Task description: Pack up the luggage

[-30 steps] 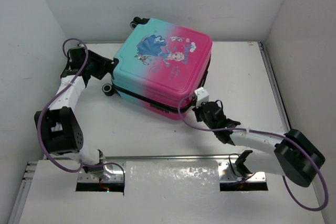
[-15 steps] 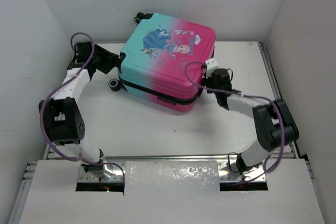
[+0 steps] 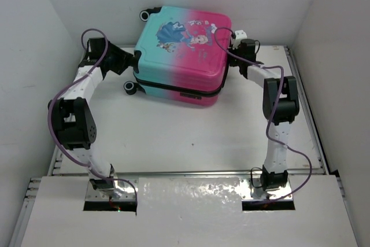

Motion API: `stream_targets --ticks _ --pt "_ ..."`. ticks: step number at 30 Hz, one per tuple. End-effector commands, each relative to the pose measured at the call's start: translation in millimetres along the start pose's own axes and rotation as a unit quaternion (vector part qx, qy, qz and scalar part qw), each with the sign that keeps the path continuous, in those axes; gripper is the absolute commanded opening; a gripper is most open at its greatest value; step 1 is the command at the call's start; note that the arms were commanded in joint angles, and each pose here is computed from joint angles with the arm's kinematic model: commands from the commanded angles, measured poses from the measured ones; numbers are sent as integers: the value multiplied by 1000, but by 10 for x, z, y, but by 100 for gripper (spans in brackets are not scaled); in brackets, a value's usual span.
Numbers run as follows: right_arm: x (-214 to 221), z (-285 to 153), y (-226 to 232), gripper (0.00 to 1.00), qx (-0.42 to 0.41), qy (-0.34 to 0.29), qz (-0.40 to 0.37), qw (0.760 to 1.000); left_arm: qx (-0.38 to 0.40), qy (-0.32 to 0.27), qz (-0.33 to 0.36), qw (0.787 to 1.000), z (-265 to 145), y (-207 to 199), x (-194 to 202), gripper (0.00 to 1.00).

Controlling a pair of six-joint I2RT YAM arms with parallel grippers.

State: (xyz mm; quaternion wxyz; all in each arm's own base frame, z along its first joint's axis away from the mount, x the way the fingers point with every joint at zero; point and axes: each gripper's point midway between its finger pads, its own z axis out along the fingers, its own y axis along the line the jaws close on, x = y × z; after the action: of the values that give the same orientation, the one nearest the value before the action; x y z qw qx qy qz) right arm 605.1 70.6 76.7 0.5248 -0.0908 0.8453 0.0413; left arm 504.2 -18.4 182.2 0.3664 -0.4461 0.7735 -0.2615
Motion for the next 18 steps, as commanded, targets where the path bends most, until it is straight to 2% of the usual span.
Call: stream_targets --ticks 1,2,4,5,7,8,10,12,13,14,15,17,18 --pt "-825 133 -825 0 102 -132 -1 986 -146 -70 48 986 310 775 -331 0" --pt "-712 255 -813 0 94 -130 -9 987 -152 -68 54 985 327 769 -320 0" --pt "-830 357 -672 0 45 -163 -19 985 -150 -78 64 983 358 668 -406 0" --pt "-687 482 -588 0 21 -152 -7 988 -153 -77 65 983 394 682 -402 0" --pt "-759 584 -415 4 -33 -144 13 989 -145 -83 71 983 410 627 -430 0" --pt "-690 635 -230 25 -85 -130 39 987 -134 -84 77 984 418 554 -446 0" --pt "-619 632 -125 32 -105 -119 96 983 -121 -77 94 985 410 460 -438 0" --pt "-499 607 -90 46 -103 -96 133 981 -92 -66 122 986 364 262 -416 0" --pt "-458 581 -52 48 -110 -84 161 977 -81 -60 132 986 326 182 -395 0" --pt "-437 543 5 51 -123 -77 174 974 -72 -62 137 986 278 99 -410 9" --pt "-408 447 84 53 -134 -65 188 971 -63 -65 149 985 218 24 -409 42" --pt "-424 282 231 53 -156 -64 213 962 -42 -81 163 982 -11 -228 -441 67" --pt "-414 98 277 53 -151 -68 220 961 -37 -99 172 979 -171 -344 -506 99"
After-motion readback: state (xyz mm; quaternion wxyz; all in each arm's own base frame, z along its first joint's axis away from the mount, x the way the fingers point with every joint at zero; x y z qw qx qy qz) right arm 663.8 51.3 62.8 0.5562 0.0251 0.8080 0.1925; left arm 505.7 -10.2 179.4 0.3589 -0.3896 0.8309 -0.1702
